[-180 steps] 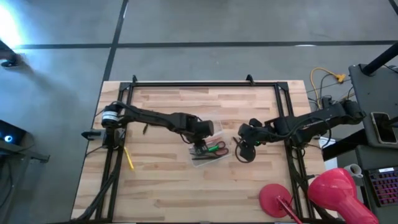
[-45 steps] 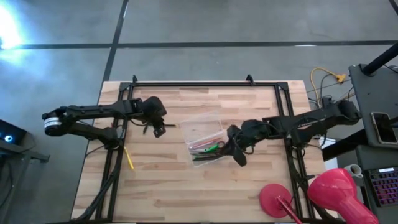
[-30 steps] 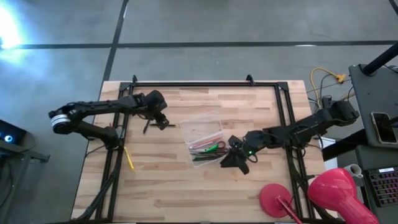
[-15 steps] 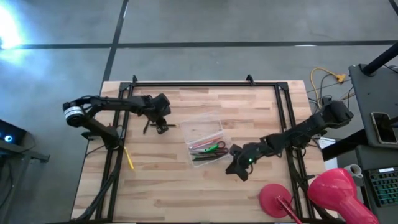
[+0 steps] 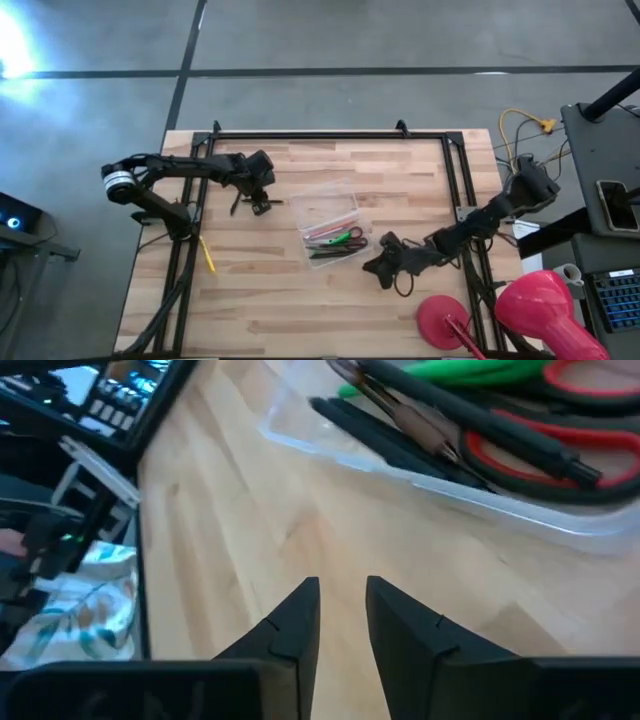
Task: Pick & place school supplies into a supply box
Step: Put the black pen into the transparent supply box
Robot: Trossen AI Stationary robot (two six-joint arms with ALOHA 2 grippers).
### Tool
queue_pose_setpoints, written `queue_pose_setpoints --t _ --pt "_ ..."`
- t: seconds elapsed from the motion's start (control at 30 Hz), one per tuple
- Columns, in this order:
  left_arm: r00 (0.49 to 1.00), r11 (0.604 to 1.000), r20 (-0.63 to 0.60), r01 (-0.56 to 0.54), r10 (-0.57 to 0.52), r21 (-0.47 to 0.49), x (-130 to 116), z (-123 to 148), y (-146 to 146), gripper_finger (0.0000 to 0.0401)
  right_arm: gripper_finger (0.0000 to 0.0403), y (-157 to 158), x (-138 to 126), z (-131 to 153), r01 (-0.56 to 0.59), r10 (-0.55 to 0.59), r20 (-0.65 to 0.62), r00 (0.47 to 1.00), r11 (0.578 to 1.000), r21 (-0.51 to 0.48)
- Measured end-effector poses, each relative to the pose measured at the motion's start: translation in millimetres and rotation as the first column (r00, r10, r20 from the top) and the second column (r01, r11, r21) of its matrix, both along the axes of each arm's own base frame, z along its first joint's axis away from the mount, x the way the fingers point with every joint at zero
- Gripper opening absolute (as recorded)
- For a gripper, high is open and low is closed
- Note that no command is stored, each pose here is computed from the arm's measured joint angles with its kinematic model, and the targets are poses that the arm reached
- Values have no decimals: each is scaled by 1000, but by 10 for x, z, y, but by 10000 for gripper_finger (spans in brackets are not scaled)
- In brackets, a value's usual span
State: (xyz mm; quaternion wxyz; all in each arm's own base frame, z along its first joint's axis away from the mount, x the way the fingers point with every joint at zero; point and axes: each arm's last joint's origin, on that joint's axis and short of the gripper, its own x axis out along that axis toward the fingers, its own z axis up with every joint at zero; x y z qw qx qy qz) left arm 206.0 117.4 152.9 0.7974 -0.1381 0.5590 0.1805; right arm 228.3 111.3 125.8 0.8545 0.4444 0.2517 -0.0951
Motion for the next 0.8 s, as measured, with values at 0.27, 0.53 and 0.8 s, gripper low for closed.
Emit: queue_pose_setpoints --t 0.27,0.53,0.8 --pt "1000 1000 12 -1 1 8 9 1 8 130 68 52 165 -309 85 -84 -105 991 996 9" --pt "1000 1000 14 0 -1 3 10 0 6 130 68 104 315 -287 148 -153 -72 986 987 -67" --pt "996 996 0 90 -90 10 3 -24 -29 130 68 105 361 -204 32 -44 -37 998 960 -279"
